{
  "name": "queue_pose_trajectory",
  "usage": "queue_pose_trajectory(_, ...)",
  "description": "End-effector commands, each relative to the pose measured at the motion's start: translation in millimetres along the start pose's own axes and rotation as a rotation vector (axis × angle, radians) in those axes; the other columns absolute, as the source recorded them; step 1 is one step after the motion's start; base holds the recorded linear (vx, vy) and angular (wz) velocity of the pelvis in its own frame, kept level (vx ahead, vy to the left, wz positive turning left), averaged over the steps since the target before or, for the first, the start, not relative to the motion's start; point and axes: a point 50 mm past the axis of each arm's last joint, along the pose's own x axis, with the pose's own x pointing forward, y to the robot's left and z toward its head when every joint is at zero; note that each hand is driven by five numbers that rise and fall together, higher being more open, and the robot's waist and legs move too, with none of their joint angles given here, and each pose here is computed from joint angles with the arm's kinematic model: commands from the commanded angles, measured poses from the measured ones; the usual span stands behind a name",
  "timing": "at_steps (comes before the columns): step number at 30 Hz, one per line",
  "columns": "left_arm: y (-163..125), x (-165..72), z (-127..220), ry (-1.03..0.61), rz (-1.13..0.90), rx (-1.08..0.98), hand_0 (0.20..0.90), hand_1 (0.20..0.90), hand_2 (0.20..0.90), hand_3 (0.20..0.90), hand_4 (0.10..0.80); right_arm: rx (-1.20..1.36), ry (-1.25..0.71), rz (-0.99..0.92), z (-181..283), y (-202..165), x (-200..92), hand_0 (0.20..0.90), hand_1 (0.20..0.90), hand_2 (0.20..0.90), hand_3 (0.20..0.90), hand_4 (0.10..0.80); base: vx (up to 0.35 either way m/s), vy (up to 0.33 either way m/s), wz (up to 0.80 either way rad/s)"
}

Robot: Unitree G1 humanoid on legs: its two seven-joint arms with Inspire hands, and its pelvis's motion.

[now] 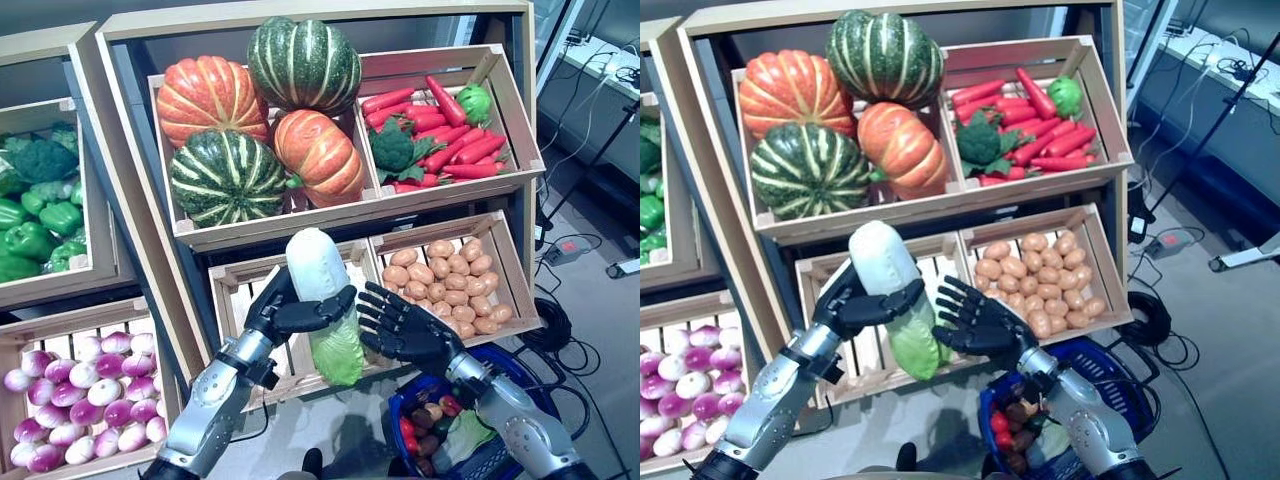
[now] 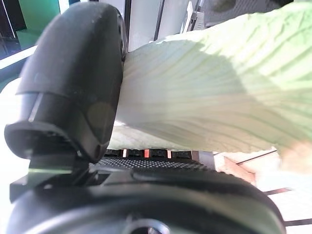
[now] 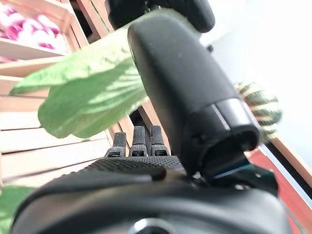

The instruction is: Put vegetables into the basket

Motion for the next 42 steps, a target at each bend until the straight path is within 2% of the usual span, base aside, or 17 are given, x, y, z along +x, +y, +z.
queue_pose_trajectory(1,-9.6,24.4,61.9,-0.348,-0.08,0.026,0.3,0.3,0.3,0.3,0.4,-0.009,-0.222,0.184,41.2,26.2,7.2,0.9,0.9,0.9,0.9,0.8,0.0,0.0,0.0)
queue_pose_trajectory(11,-28.1,32.7,59.3,-0.328,-0.205,0.015,0.3,0.3,0.3,0.3,0.4,-0.003,-0.015,0.352,13.5,46.8,17.7,0.9,0.9,0.9,0.9,0.8,0.0,0.0,0.0)
queue_pose_trajectory(18,-41.0,34.9,54.5,-0.293,-0.322,0.0,0.3,0.3,0.3,0.3,0.4,-0.013,0.091,0.368,-0.2,49.2,20.0,0.9,0.9,0.9,0.9,0.8,0.0,0.0,0.0)
queue_pose_trajectory(27,-63.1,34.1,48.6,-0.23,-0.578,-0.103,0.3,0.3,0.3,0.3,0.4,-0.028,0.182,0.385,-9.0,52.1,23.2,0.9,0.9,0.9,0.9,0.8,0.0,0.0,0.0)
queue_pose_trajectory(35,-77.8,31.9,53.2,-0.265,-0.696,-0.111,0.3,0.3,0.3,0.3,0.4,-0.048,0.284,0.358,-21.6,51.9,23.4,0.9,0.9,0.9,0.9,0.8,0.0,0.0,0.0)
queue_pose_trajectory(42,-80.4,33.0,65.7,-0.355,-0.695,-0.108,0.3,0.3,0.3,0.3,0.4,-0.04,0.373,0.372,-35.0,50.7,21.3,0.9,0.9,0.9,0.9,0.8,0.003,0.001,-0.06)
